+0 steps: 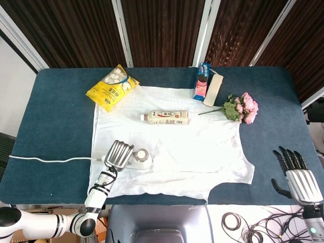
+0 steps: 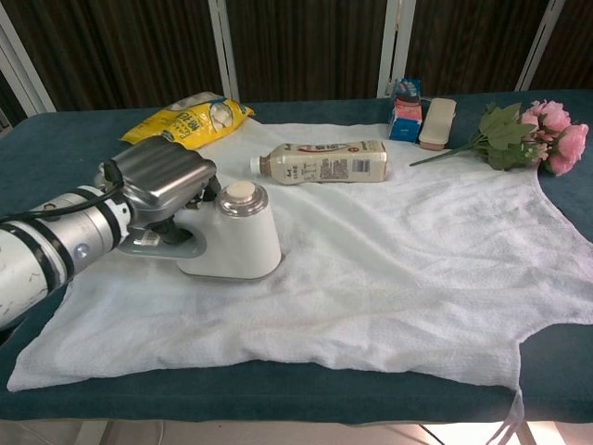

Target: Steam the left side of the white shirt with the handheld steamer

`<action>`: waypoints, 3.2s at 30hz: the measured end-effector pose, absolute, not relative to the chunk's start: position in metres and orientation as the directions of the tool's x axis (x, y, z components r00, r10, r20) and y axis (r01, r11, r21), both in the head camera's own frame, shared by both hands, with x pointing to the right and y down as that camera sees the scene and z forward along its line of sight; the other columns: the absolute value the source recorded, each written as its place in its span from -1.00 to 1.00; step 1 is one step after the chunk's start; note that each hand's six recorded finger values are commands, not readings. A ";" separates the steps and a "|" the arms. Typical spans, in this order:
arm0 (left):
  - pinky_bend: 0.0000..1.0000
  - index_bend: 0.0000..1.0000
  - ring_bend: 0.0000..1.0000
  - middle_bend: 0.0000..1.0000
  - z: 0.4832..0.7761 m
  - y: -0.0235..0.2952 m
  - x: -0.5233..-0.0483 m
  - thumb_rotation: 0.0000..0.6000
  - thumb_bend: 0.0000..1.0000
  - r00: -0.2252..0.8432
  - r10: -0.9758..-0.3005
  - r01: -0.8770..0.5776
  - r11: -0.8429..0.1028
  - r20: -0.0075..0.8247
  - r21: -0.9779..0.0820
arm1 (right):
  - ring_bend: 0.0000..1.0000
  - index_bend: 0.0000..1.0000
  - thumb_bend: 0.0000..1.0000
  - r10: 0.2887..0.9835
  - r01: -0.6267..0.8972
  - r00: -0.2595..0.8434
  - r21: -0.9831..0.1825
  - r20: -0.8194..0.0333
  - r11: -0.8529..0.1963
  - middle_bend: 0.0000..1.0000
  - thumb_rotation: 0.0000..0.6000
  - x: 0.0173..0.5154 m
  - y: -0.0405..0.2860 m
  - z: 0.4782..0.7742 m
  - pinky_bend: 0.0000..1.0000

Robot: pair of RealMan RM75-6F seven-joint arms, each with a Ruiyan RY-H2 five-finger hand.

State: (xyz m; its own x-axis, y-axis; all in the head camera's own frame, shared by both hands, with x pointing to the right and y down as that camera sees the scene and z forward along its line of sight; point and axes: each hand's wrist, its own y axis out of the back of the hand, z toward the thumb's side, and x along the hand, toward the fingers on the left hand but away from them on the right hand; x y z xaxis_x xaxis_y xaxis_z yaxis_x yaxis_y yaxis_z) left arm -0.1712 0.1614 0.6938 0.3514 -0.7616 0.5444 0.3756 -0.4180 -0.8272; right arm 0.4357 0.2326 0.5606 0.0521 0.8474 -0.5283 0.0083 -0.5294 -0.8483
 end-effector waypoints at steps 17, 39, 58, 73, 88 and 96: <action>1.00 0.51 1.00 0.87 0.710 0.175 -0.159 1.00 0.12 0.338 -0.754 0.405 -0.424 0.564 -0.810 | -1.00 -1.00 -0.38 0.888 0.014 -0.017 -0.888 -0.460 -0.460 -1.00 1.00 0.449 0.226 0.548 -1.00; 1.00 0.51 1.00 0.87 0.752 0.075 -0.226 1.00 0.12 0.031 -0.868 0.433 -0.435 0.495 -0.790 | -1.00 -1.00 -0.38 0.885 0.025 -0.020 -0.885 -0.465 -0.464 -1.00 1.00 0.452 0.227 0.547 -1.00; 1.00 0.50 1.00 0.87 0.747 0.094 -0.226 1.00 0.12 0.078 -0.837 0.374 -0.480 0.542 -0.794 | -1.00 -1.00 -0.38 0.881 0.021 -0.008 -0.881 -0.474 -0.473 -1.00 1.00 0.448 0.229 0.549 -1.00; 1.00 0.51 1.00 0.87 0.697 0.149 -0.235 1.00 0.11 0.214 -0.759 0.364 -0.522 0.615 -0.772 | -1.00 -1.00 -0.38 0.883 0.026 -0.012 -0.883 -0.468 -0.468 -1.00 1.00 0.449 0.229 0.547 -1.00; 1.00 0.51 0.99 0.85 0.706 0.082 -0.329 1.00 0.07 0.057 -0.884 0.420 -0.401 0.465 -0.814 | -1.00 -1.00 -0.38 0.869 0.011 0.004 -0.869 -0.495 -0.495 -1.00 1.00 0.443 0.231 0.555 -1.00; 1.00 0.51 0.93 0.80 0.729 0.084 -0.359 1.00 -0.02 0.053 -0.888 0.444 -0.390 0.458 -0.807 | -1.00 -1.00 -0.38 0.867 0.001 0.000 -0.867 -0.499 -0.499 -1.00 1.00 0.443 0.231 0.557 -1.00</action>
